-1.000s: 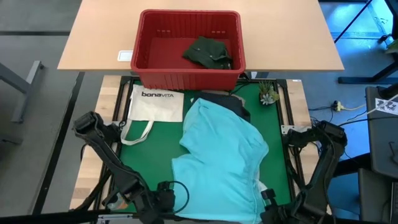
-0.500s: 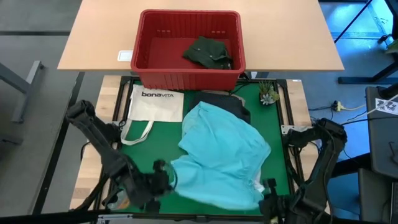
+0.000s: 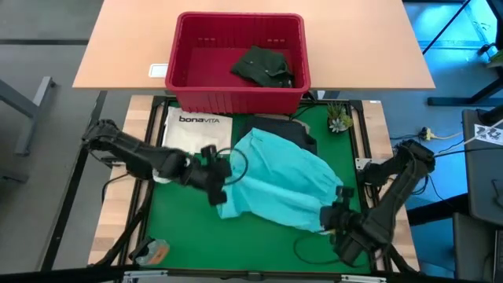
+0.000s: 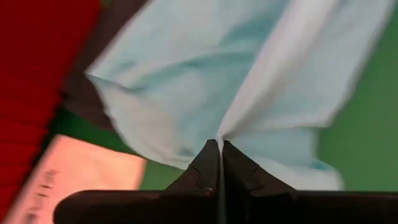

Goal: Fold Laundry from Bin
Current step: Fold the light blue shorts from the red laundry bin

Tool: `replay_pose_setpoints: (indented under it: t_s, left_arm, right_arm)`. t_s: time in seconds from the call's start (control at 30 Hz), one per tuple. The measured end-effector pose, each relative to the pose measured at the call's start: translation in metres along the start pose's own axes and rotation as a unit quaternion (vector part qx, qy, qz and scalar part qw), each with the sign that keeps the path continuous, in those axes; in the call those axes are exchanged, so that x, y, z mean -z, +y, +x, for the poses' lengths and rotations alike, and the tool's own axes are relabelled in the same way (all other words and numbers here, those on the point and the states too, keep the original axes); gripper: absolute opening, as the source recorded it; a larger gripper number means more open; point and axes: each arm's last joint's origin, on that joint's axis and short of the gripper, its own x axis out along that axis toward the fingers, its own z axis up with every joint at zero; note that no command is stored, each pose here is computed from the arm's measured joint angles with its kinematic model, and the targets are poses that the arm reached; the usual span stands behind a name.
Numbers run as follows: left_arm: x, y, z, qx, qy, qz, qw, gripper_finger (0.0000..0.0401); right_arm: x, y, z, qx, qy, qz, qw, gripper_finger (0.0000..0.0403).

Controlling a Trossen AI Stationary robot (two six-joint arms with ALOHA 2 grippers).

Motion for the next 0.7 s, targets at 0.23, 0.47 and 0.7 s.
replay_pose_setpoints:
  t_s: [0.23,0.47,0.7]
  left_arm:
    - [-0.016,0.046,0.023,-0.058,0.012,0.029,0.998,0.0000]
    - [-0.040,0.083,0.039,-0.081,-0.045,0.060,0.994,0.0000]
    - [-0.051,0.114,0.073,-0.075,-0.050,0.059,0.994,0.0000]
  right_arm:
    - [0.005,-0.029,0.035,0.068,0.047,0.059,0.995,0.0025]
    - [0.011,-0.064,0.044,0.067,0.067,0.101,0.990,0.0027]
    - [0.014,-0.087,0.064,0.086,0.100,0.142,0.981,0.0027]
